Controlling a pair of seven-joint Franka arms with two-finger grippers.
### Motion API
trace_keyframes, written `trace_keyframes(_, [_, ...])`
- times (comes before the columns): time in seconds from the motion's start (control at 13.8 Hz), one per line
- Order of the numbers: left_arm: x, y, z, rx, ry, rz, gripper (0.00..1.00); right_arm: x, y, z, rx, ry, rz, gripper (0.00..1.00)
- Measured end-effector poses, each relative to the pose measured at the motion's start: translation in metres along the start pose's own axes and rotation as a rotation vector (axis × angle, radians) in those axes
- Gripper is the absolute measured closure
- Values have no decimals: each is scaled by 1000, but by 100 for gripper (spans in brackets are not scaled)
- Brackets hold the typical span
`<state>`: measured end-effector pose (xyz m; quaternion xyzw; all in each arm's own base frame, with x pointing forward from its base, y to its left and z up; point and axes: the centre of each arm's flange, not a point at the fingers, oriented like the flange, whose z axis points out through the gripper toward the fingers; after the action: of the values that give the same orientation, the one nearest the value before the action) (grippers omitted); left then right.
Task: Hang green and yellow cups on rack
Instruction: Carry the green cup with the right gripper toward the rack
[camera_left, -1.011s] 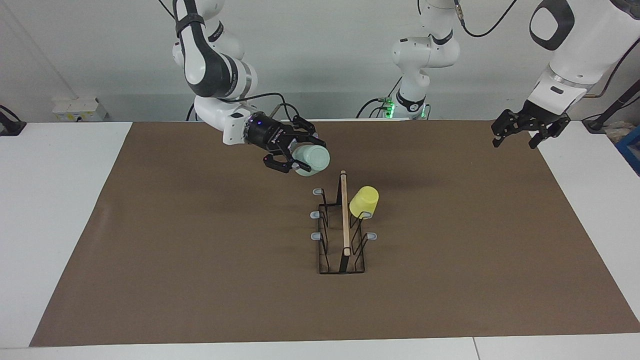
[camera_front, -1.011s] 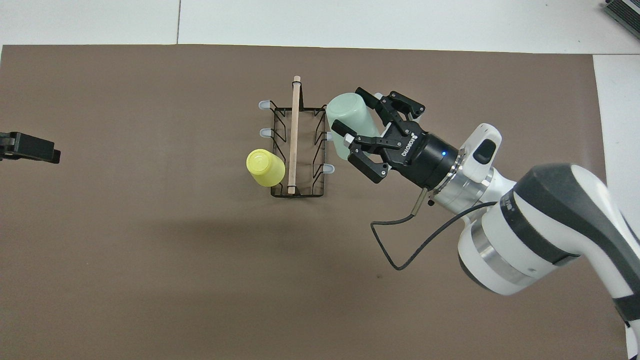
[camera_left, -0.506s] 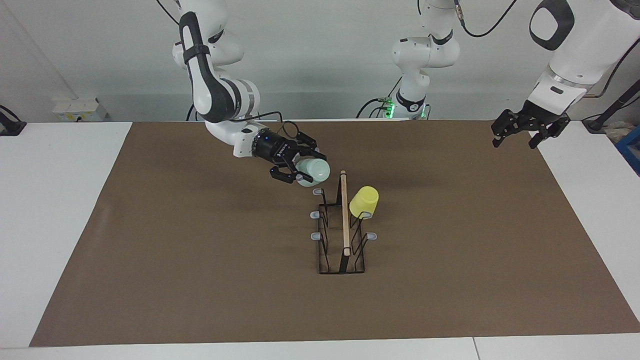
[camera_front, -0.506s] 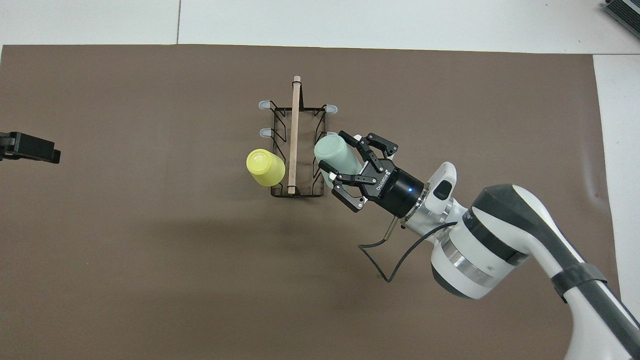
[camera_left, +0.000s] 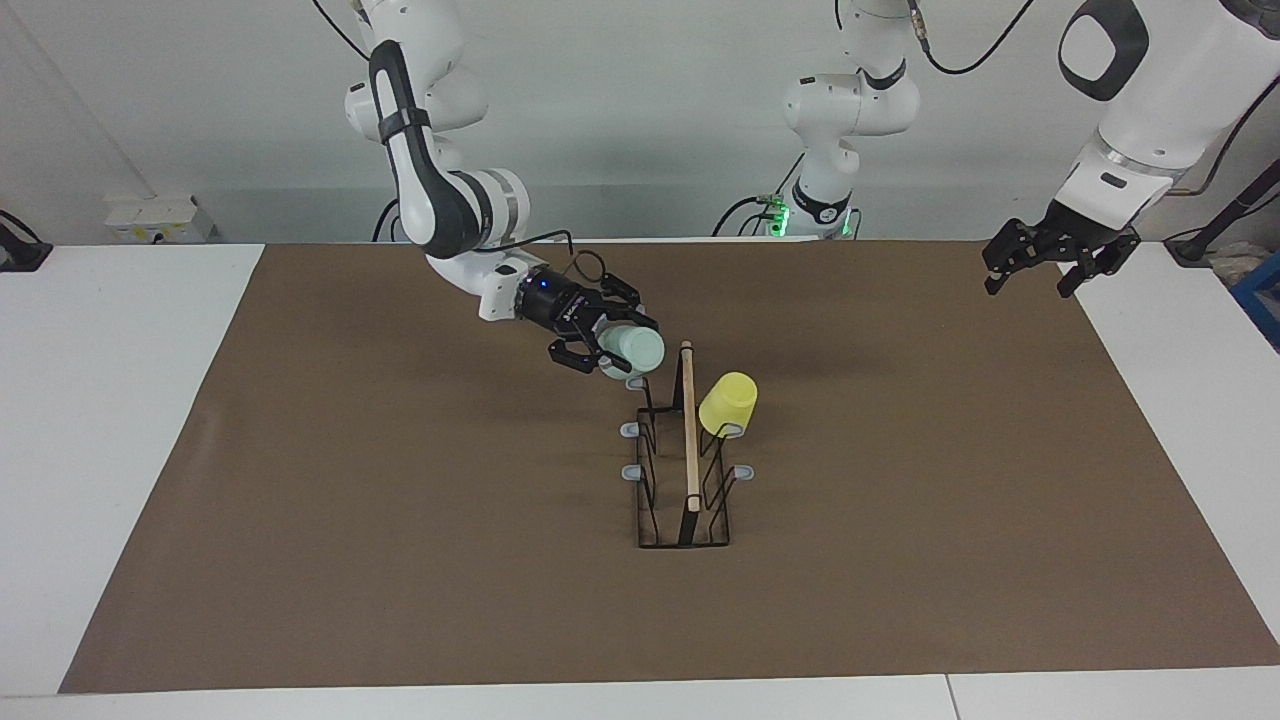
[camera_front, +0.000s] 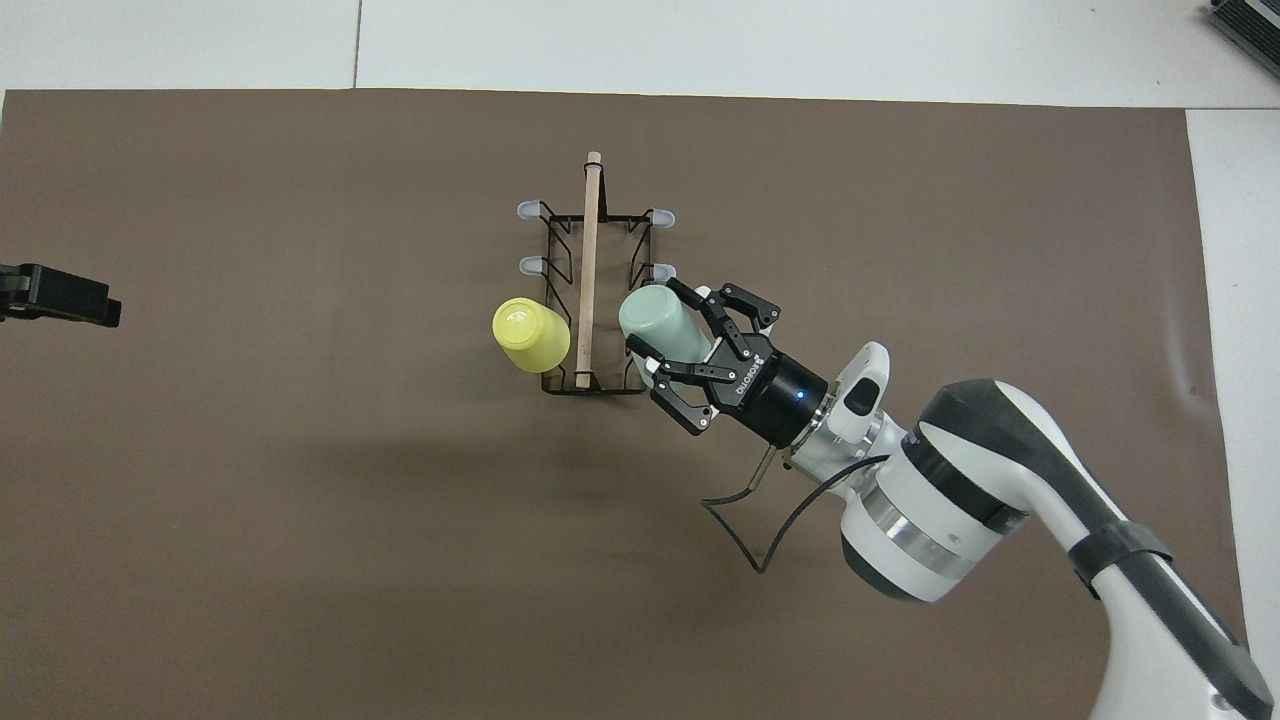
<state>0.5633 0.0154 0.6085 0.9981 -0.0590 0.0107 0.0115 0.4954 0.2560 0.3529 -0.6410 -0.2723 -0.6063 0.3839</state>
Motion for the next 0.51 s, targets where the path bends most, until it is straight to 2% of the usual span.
trace_keyframes(0.22, [0,0,0,0,0,0,0,-22,6,16,12,70,-16,32])
trace_keyframes(0.51, [0,0,0,0,0,0,0,-25,10,26,21,84,-16,33])
